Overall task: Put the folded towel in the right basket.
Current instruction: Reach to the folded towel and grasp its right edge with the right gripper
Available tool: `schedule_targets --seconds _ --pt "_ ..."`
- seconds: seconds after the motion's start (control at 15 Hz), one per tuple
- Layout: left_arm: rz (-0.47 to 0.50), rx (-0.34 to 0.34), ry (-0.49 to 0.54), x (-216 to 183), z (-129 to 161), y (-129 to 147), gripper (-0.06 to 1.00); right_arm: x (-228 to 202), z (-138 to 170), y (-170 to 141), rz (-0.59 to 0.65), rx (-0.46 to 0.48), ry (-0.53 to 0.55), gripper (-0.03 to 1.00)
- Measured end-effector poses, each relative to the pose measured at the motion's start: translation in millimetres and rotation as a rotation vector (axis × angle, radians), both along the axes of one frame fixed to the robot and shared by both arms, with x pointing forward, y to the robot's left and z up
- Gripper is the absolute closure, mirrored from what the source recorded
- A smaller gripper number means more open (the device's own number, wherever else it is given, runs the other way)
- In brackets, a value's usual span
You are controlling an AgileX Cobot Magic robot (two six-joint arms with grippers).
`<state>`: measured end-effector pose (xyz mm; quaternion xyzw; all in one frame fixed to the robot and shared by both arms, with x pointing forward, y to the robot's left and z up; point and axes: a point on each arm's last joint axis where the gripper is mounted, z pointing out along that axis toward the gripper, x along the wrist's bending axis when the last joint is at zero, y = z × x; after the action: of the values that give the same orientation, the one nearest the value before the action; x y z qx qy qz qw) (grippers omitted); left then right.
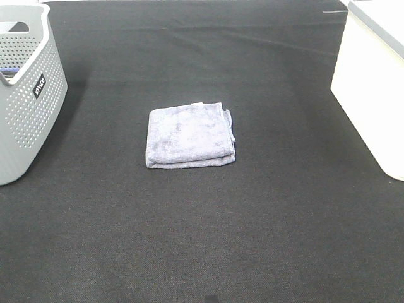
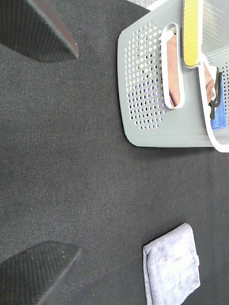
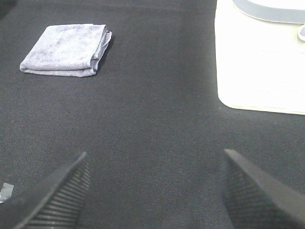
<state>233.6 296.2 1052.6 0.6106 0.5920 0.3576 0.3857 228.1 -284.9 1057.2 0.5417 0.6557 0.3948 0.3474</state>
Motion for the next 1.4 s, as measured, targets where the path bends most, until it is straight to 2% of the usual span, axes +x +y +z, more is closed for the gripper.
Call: schedule_targets --seconds 1.4 --pt "0.000 0.000 0.000 0.0 0.0 0.0 -0.02 0.0 0.0 0.0 0.000 0.000 0.000 0.25"
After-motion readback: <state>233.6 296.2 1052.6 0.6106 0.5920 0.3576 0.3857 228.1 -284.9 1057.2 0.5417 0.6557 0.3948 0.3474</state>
